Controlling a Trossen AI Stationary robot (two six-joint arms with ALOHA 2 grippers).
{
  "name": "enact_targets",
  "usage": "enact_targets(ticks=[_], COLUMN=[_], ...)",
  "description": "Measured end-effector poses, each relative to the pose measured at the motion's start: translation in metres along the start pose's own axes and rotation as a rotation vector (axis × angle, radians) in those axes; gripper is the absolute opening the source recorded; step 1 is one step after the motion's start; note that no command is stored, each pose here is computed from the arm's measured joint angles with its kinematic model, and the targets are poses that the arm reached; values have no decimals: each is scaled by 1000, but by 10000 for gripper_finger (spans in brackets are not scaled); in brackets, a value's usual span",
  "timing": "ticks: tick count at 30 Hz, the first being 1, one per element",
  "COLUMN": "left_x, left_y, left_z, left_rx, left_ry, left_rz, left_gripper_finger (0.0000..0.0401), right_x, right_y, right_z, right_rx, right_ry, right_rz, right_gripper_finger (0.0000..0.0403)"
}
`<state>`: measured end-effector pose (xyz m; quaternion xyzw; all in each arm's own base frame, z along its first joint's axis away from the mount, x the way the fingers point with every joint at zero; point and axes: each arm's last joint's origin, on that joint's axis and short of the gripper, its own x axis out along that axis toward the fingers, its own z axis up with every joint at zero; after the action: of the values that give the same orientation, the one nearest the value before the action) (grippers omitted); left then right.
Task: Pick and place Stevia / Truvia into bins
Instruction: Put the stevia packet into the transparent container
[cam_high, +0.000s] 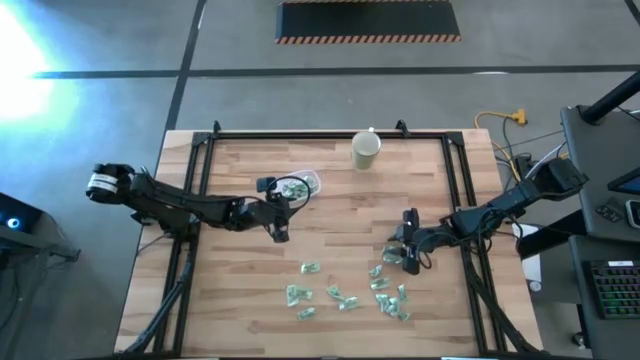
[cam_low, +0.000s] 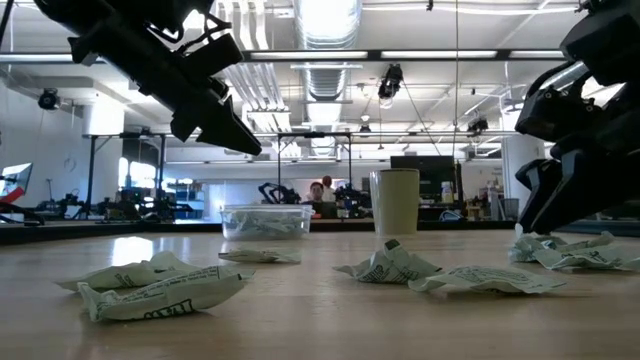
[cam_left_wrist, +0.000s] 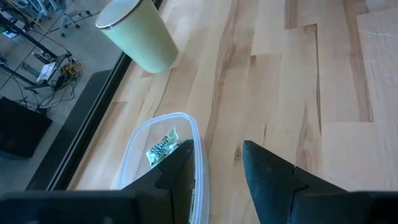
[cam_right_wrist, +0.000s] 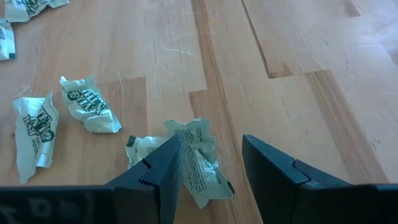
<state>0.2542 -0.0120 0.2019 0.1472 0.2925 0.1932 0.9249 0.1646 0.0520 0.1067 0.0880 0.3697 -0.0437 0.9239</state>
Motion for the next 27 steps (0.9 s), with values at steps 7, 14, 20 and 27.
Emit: enact_targets(ticks=[7,14,20,27], left_x=[0,0,0,0], left_y=[0,0,0,0], left_z=[0,0,-3,-3], left_rx=[0,1,14,13], left_ry=[0,2,22,21], left_rz=[0,-1,-2,-3], left_gripper_finger=[121,121,121,121], right_x=[4,17,21,20], right_y=[0,-1,0,3], right_z=[-1,-7,-3,2], right_rx=[2,-18,-47,-105], right_ry=[-22,32,38,30], right_rz=[-19,-59,-65,-45], right_gripper_finger=[155,154,144,101])
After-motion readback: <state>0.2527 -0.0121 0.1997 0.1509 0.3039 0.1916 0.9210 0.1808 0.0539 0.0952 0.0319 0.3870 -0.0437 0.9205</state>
